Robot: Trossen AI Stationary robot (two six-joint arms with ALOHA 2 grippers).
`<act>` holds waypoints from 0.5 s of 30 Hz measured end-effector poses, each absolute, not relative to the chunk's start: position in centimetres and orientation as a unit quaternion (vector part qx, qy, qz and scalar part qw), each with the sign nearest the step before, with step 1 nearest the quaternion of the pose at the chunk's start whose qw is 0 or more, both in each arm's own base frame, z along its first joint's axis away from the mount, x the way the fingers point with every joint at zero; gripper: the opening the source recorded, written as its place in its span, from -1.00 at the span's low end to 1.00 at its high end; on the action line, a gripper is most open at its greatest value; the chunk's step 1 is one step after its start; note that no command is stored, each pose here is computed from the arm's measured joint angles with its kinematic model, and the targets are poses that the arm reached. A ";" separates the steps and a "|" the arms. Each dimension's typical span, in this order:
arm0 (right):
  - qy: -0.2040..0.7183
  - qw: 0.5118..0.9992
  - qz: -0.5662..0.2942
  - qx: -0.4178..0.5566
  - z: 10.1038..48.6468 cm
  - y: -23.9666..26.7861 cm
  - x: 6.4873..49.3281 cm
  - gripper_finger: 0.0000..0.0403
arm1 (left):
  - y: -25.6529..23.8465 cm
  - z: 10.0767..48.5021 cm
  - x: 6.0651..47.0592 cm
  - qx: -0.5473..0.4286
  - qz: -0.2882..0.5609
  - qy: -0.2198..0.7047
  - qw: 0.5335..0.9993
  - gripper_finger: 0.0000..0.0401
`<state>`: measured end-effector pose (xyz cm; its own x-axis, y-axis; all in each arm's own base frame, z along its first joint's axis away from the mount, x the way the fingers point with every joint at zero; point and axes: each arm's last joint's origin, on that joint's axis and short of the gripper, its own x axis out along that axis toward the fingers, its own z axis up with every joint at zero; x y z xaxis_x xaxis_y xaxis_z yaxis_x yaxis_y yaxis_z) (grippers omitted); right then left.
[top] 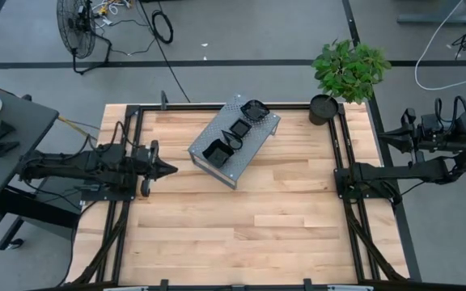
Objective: Pick & Place Mini shaped plates
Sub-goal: Return to Home Position
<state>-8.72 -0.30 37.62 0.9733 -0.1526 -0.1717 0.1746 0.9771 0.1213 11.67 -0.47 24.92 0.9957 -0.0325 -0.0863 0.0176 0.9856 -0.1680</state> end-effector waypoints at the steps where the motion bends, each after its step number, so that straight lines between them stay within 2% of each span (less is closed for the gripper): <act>1: 0.081 0.991 -0.083 0.068 37.6 -0.3 -8.7 -0.90 | -0.5 24.5 11.6 -0.084 -0.013 0.039 0.996 -0.99; 15: 0.081 0.991 -0.083 0.068 37.6 -0.3 -8.7 -0.90 | -0.6 19.4 10.7 -0.086 -0.047 -0.004 0.995 -0.99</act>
